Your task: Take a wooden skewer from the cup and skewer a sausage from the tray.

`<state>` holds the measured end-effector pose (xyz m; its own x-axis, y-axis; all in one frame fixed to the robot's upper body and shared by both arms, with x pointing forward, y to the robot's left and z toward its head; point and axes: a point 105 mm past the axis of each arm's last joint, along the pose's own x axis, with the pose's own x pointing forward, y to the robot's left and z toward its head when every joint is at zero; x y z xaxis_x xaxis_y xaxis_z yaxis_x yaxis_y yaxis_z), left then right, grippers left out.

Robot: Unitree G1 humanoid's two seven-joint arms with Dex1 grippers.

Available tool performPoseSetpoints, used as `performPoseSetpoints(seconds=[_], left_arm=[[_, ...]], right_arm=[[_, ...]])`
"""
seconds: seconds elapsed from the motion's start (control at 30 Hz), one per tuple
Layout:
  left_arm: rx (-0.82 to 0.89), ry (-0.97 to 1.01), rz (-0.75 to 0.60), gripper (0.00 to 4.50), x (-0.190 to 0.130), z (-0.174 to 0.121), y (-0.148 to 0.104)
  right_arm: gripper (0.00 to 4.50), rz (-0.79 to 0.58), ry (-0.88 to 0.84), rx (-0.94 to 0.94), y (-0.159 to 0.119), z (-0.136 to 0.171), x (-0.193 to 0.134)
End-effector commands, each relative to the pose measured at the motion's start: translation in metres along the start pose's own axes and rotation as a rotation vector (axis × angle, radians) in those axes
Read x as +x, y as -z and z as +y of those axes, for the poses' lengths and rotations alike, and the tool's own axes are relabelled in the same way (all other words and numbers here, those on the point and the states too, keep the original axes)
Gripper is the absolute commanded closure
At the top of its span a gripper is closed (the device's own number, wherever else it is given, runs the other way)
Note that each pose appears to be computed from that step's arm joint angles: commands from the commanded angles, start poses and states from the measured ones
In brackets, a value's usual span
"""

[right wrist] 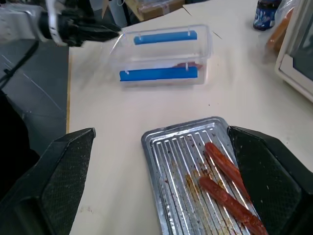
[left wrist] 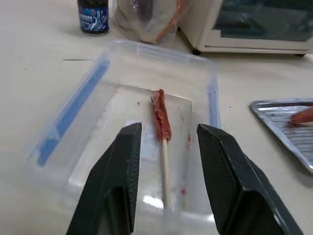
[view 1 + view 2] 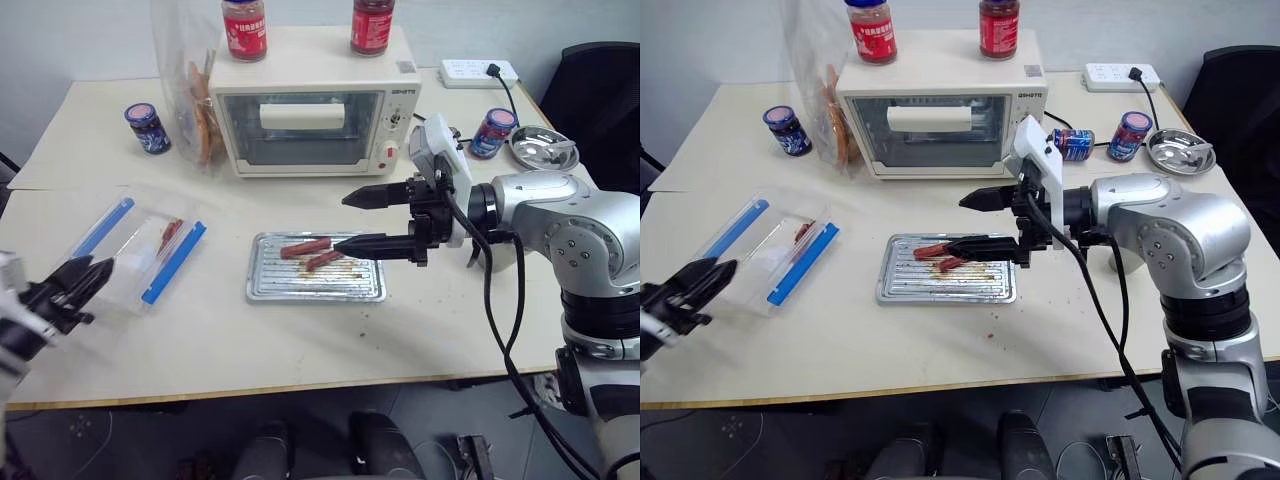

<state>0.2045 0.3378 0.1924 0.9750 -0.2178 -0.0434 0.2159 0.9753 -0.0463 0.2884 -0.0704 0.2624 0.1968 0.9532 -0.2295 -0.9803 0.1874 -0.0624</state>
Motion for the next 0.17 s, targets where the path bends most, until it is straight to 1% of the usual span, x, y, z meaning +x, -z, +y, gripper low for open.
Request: performPoseSetpoints(seconds=[0.03, 0.17], left_arm=[[0.046, 0.004, -0.018, 2.6, -0.032, -0.003, -0.023], [0.066, -0.059, 0.016, 2.6, -0.056, 0.011, -0.024]], right_arm=[[0.0, -0.012, -0.027, -0.041, -0.006, 0.007, -0.006], [0.0, -0.004, -0.041, -0.03, 0.0, 0.007, -0.005]])
